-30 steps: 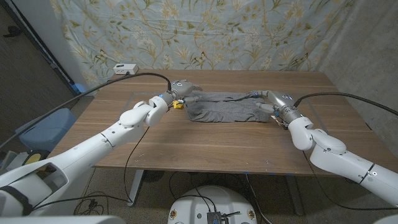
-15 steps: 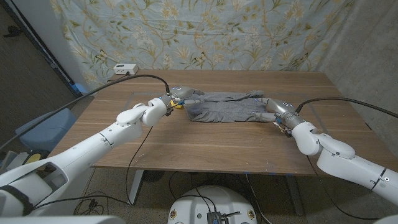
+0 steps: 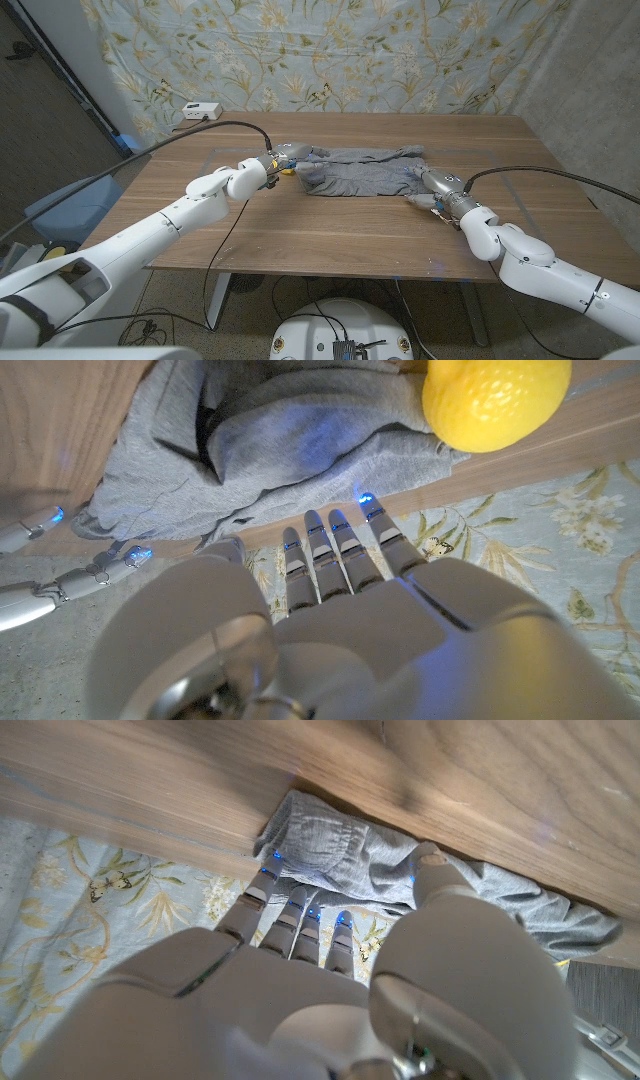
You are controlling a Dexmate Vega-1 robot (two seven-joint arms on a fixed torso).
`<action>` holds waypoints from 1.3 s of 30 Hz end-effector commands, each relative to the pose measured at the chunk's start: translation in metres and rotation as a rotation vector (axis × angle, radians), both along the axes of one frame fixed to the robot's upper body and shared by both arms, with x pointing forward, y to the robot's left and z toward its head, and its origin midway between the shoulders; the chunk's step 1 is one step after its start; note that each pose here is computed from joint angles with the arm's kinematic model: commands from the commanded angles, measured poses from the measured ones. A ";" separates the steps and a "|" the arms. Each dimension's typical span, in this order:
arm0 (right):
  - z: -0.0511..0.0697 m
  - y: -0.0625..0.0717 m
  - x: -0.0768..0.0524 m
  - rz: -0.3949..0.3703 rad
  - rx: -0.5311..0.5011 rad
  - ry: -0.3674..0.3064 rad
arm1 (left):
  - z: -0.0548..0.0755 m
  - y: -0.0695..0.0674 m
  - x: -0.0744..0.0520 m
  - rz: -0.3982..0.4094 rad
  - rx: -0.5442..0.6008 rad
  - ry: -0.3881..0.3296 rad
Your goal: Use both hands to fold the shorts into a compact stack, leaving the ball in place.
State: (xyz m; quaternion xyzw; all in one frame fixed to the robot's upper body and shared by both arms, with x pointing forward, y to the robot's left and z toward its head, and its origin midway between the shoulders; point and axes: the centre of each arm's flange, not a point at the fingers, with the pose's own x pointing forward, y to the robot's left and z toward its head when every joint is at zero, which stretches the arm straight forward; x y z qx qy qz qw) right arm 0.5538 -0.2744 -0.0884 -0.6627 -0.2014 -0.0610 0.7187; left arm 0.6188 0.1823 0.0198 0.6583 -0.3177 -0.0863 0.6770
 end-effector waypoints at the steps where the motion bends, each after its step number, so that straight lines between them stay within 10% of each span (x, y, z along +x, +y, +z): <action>1: -0.010 0.012 0.021 -0.043 -0.089 -0.052 | -0.003 0.002 0.003 -0.010 -0.023 0.054; 19: -0.013 0.016 0.060 -0.124 -0.175 -0.194 | 0.001 0.005 0.005 -0.015 -0.046 0.081; 39: 0.032 0.032 0.075 0.037 -0.314 -0.563 | -0.006 0.002 0.025 0.003 0.021 0.162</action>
